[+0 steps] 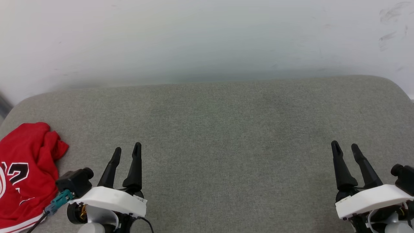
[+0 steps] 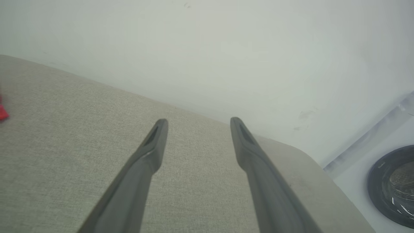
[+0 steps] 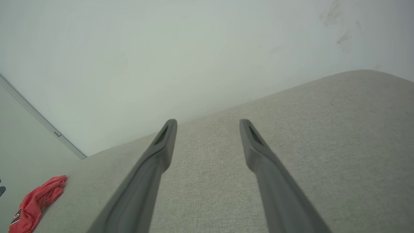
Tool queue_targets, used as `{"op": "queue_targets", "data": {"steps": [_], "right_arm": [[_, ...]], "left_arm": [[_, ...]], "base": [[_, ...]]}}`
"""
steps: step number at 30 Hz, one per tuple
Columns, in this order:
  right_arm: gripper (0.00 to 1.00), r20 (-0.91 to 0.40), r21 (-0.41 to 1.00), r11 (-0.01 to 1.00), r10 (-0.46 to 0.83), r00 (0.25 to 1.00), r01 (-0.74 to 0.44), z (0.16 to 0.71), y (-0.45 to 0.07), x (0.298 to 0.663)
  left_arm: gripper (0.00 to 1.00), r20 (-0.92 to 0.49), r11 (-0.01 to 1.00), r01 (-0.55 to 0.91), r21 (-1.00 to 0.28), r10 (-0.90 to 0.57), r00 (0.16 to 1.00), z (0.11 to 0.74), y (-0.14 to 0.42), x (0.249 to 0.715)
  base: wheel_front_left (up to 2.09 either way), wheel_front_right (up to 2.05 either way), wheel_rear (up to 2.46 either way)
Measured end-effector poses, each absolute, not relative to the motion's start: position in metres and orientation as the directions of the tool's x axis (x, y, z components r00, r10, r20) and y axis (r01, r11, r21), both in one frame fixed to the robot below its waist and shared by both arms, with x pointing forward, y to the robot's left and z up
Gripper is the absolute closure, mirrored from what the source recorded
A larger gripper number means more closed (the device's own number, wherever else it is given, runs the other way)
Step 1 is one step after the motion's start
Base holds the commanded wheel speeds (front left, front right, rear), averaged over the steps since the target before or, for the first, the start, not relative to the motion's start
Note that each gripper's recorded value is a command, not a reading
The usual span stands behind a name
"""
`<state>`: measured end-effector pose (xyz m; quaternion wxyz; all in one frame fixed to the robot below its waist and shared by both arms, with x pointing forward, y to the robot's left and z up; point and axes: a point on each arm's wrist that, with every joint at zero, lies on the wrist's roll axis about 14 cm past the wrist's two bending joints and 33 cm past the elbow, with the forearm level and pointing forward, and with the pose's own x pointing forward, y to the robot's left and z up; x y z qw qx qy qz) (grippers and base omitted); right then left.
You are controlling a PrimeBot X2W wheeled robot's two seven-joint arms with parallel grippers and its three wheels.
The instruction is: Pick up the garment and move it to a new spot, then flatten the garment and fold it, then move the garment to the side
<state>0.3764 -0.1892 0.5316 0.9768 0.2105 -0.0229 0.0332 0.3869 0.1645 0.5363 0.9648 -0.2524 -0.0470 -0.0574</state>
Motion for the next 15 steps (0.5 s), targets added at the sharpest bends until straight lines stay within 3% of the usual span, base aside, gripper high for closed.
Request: {"op": "queue_targets", "data": {"steps": [15], "right_arm": [[0.00, 0.056, 0.272, 0.959, 0.064, 0.996, -0.077, 0.5324, -0.1884, 0.3758]], "left_arm": [[0.00, 0.140, 0.938, 0.162, -0.308, -0.124, 0.982, 0.5394, 0.1579, 0.3859]], "base": [[0.00, 0.00, 0.00]]}}
